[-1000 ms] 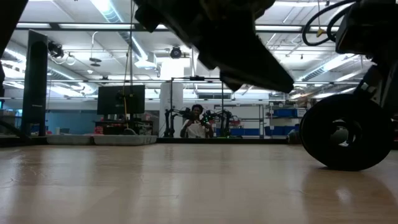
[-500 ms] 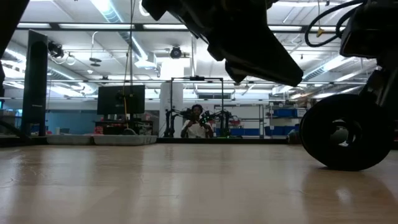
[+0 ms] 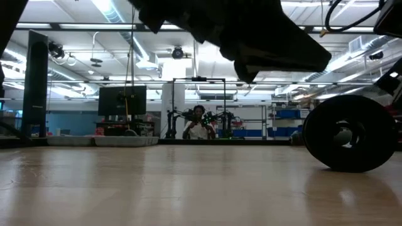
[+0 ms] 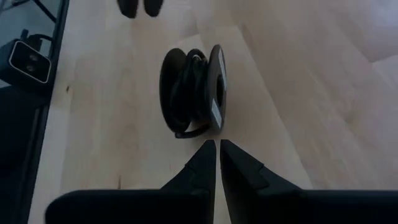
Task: Coil cords
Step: Uncoil the black wire from the black spool
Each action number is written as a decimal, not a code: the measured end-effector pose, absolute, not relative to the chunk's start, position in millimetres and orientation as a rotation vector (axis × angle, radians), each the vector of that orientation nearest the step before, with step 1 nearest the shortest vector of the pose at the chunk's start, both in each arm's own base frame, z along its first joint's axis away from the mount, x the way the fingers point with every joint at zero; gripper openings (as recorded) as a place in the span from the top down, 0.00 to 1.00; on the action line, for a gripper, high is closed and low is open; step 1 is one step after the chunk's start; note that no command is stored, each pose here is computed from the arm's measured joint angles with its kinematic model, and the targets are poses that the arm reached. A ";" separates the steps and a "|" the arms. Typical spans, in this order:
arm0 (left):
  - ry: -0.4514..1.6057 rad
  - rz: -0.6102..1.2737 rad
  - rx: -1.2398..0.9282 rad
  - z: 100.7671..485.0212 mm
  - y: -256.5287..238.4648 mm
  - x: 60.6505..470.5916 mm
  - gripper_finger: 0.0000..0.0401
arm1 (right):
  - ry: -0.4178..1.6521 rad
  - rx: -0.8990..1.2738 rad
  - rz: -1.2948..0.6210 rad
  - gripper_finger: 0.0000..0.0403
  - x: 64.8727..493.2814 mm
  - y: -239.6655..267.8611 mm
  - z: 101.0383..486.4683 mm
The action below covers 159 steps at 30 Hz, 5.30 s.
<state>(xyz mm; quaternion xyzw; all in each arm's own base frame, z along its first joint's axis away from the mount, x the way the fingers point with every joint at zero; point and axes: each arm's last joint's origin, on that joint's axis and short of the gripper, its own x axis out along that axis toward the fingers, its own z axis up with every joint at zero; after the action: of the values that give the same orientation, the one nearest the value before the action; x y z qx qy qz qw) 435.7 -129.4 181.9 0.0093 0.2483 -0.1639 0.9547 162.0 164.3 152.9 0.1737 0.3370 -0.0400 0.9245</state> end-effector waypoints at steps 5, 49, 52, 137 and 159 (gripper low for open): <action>0.528 -0.309 0.009 173.2 -129.6 431.0 0.84 | 0.695 0.384 -0.102 0.94 166.0 160.5 152.8; 0.554 -0.199 -0.073 171.6 -160.5 419.0 0.84 | 0.785 0.369 0.040 0.94 167.4 163.5 152.6; 0.530 -0.183 -0.094 173.6 -161.4 419.9 0.84 | 0.772 0.356 0.035 0.94 167.4 163.6 152.9; 0.558 -0.031 -0.003 141.0 -152.5 429.0 0.75 | 0.781 0.205 0.045 0.94 210.3 149.8 115.3; 0.593 -0.042 -0.120 120.1 -150.5 435.7 1.00 | 0.777 0.261 0.022 0.94 210.6 146.9 120.2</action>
<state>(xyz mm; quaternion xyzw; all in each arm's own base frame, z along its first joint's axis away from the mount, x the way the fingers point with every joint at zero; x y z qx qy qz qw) 435.7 -150.5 120.1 -0.0590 0.2922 -0.0207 0.9543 210.6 146.9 120.2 0.1269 0.3775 0.0108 0.9172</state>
